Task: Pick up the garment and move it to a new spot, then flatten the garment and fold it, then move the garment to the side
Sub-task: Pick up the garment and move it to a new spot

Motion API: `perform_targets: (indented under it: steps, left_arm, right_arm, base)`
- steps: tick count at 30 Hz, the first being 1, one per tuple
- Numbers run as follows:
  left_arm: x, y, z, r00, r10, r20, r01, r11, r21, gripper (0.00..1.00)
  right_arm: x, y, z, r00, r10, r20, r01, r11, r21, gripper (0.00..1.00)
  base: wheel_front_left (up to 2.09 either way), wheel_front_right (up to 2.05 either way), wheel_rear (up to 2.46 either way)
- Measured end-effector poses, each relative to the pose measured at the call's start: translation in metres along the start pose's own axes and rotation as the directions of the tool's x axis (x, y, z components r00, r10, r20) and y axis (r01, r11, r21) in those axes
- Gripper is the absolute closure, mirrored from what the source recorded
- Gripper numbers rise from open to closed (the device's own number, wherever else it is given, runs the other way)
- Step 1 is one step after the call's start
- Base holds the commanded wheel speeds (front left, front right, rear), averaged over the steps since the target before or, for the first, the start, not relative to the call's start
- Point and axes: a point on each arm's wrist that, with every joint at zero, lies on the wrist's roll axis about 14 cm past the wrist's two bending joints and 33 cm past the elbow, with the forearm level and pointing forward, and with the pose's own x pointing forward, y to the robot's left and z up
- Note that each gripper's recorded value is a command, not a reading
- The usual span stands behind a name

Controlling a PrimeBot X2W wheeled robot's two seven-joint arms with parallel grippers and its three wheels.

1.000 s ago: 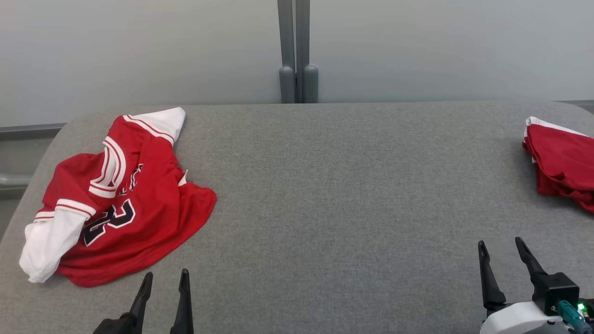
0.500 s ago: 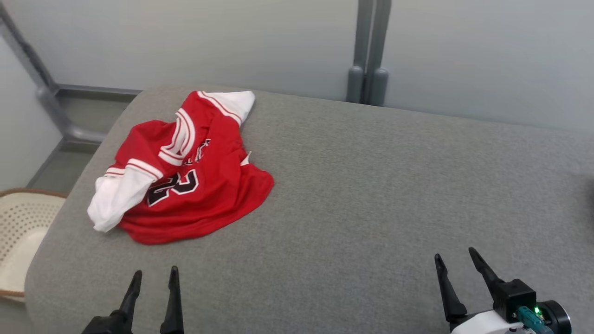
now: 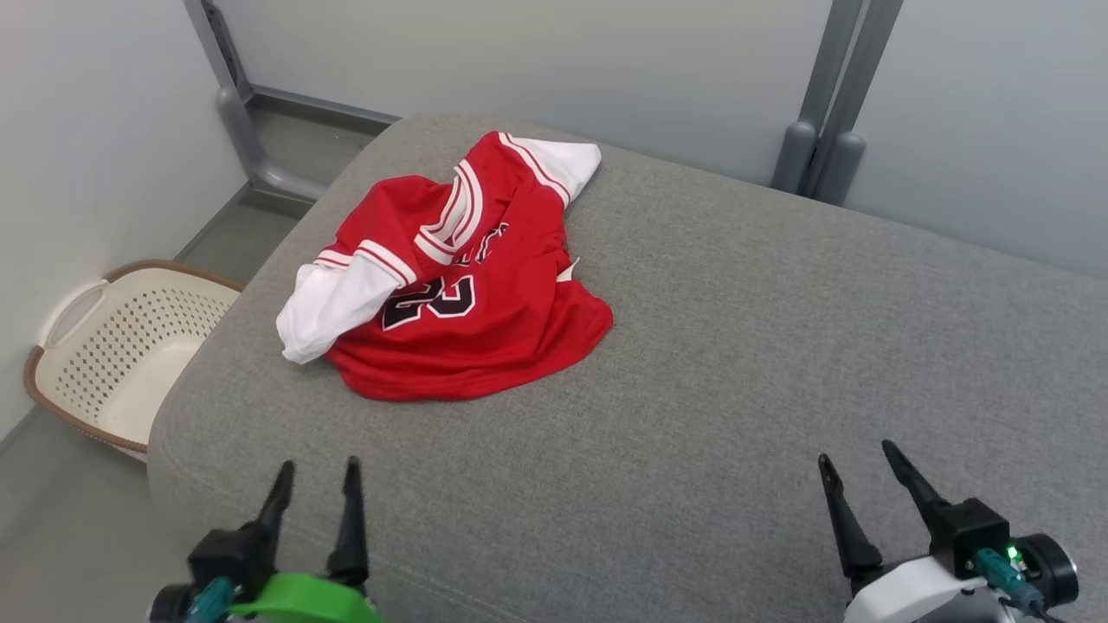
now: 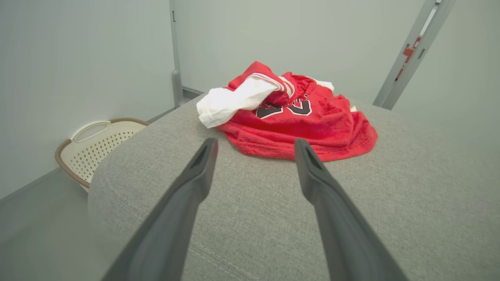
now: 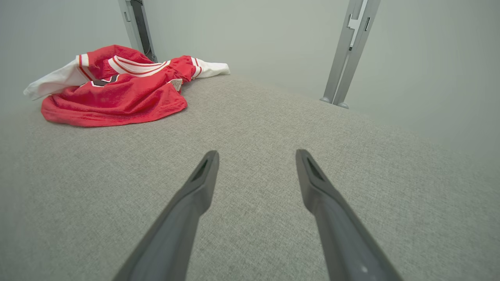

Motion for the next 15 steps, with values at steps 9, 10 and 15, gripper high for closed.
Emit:
perform_targets:
  steps: [9, 10, 15]
  left_arm:
    - [0.104, -0.061, 0.019, 0.978, -0.202, -0.059, 0.205, 0.977, 0.06, 0.0]
    - [0.114, -0.068, 0.015, 0.971, -0.223, -0.091, 0.229, 0.971, 0.073, 0.0]
    - [0.152, -0.093, -0.017, 0.92, -0.292, -0.263, 0.332, 0.935, 0.124, 0.0]
  right_arm:
    - [0.047, -0.037, 0.008, 0.999, 0.027, 0.046, -0.023, 0.996, -0.087, 0.0]
    - [0.051, -0.04, 0.004, 0.999, 0.027, 0.043, -0.023, 0.996, -0.085, 0.0]
    - [0.06, -0.055, -0.027, 1.0, 0.014, -0.01, -0.015, 0.998, -0.054, 0.0]
  base:
    - [0.0, 0.0, 0.0]
    - [0.0, 0.0, 0.0]
    - [0.0, 0.0, 0.0]
